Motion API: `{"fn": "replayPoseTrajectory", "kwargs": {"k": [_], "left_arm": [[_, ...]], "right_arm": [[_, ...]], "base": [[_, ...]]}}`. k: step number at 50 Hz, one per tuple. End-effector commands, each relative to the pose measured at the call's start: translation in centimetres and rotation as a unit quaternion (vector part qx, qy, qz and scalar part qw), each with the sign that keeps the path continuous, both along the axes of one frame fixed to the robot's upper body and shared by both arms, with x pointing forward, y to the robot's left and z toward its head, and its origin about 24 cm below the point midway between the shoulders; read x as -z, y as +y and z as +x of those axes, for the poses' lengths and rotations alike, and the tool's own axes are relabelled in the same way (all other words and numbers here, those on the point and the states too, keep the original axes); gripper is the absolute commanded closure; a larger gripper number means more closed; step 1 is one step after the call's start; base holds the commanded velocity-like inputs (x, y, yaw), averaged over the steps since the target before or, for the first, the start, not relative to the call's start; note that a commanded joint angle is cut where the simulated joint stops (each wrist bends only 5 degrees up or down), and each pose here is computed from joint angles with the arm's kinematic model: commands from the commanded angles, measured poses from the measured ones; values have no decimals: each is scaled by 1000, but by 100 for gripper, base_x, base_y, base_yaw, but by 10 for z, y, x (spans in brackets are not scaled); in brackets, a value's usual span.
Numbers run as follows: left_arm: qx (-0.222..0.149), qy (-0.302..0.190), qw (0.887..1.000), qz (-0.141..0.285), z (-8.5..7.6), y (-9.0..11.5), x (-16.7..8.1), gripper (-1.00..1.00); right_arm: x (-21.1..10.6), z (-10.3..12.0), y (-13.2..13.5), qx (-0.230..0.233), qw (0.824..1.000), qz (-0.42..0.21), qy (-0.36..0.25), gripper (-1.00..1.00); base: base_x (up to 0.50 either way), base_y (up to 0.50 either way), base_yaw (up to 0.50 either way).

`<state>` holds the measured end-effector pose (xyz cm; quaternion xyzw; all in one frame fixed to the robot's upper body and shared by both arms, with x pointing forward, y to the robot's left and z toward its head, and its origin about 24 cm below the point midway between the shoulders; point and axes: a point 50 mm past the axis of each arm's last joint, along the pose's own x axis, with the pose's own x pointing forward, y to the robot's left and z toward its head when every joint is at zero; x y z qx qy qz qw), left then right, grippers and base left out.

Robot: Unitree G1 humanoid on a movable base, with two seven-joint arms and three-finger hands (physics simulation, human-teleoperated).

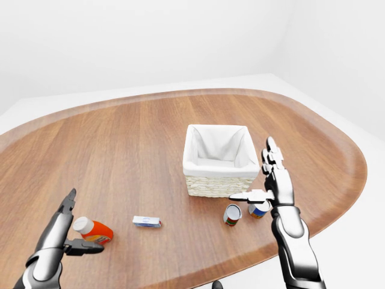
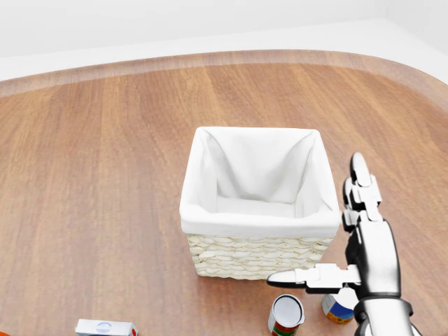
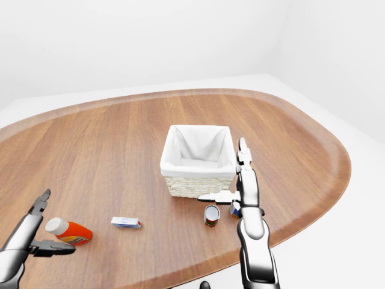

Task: Pick up the ketchup, and put it in the basket.

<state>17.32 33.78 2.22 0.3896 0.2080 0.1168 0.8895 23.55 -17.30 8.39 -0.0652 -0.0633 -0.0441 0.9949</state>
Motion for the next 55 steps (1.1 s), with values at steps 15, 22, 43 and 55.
{"fn": "replayPoseTrajectory", "kwargs": {"k": [15,22,43,55], "left_arm": [[-13,33,999,8,1,6,17,-100],[-6,36,999,8,7,4,19,-100],[9,36,999,2,10,-4,21,100],[15,28,999,-3,11,-6,16,100]], "right_arm": [[2,0,1,4,1000,-6,3,-100],[3,1,2,1,1000,-7,6,-100],[2,1,1,5,1000,-7,4,-100],[1,1,-1,9,1000,-7,2,-100]], "base": [[0,0,0],[0,0,0],[0,0,0],[0,0,0]]}}
